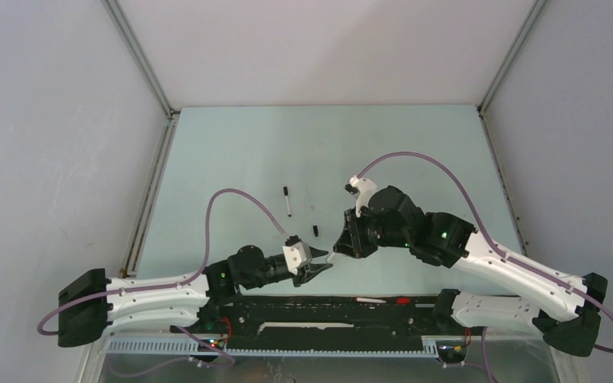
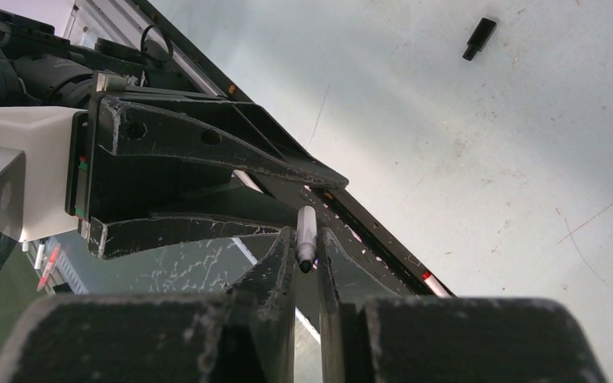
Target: Insert the pens into the pen caps
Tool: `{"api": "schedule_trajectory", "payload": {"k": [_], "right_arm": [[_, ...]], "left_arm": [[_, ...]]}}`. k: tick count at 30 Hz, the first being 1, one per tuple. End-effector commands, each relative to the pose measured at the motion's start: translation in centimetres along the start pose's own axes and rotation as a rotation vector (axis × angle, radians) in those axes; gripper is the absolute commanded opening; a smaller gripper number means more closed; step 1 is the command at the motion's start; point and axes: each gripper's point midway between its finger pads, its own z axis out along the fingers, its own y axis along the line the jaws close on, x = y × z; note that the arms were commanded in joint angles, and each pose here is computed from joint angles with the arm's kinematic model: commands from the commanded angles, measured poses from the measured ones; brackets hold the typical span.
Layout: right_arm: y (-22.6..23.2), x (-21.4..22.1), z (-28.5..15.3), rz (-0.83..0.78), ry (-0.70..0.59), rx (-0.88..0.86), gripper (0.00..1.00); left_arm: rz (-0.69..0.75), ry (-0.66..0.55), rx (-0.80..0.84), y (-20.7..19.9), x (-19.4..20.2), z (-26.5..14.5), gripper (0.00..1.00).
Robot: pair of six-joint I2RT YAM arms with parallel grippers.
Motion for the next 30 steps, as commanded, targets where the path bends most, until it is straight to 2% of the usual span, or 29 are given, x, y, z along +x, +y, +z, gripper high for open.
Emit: {"api": "schedule_trajectory", "payload": {"k": [1,14,17,19,20,22,23,25,27,30], "right_arm": [[1.4,-1.7,-0.3,-0.003,-0.051,-0.036,0.0],[1.6,-1.4,0.4,-0.012,-0.032,-0.04,0.0],[1.8,-1.4,0.4,-0.016,-0.033,-0.046,0.0],[1.9,-1.4,0.4,-0.019,-0.034,-0.05,0.0],[1.9,-1.4,0.4,-0.019,-0.035,-0.051,0.0],[2.2,-1.5,0.3,-0.029,-0.037,-0.065,0.0],[2.5,-1.5,0.2,-0.036,-0.038,-0.081,0.04],[2.9,-1.8,-0.1,-0.052,-0.049,-0.106,0.32],[3.2,-2.1,-0.6,-0.068,-0.074,-0.119,0.51],[3.3,-2.9,-1.6,-0.094,-0.124,-0.121,0.63]], "left_arm": [[0.019,-0.083,-0.005,0.1,-3.2,0.5,0.38],[-0.002,-0.078,-0.008,0.0,-3.0,0.9,0.28],[-0.003,-0.067,-0.018,0.2,-2.9,1.0,0.2],[-0.003,-0.057,-0.021,0.3,-2.7,1.0,0.04],[-0.005,-0.052,-0.026,0.3,-2.7,1.1,0.01],[-0.015,-0.043,-0.034,0.4,-2.6,1.2,0.0],[-0.021,-0.044,-0.037,0.5,-2.6,1.2,0.0],[-0.039,-0.048,-0.039,0.4,-2.7,1.3,0.0],[-0.058,-0.058,-0.039,0.4,-2.9,1.3,0.0],[-0.102,-0.079,-0.025,0.0,-3.4,1.3,0.0]]}}
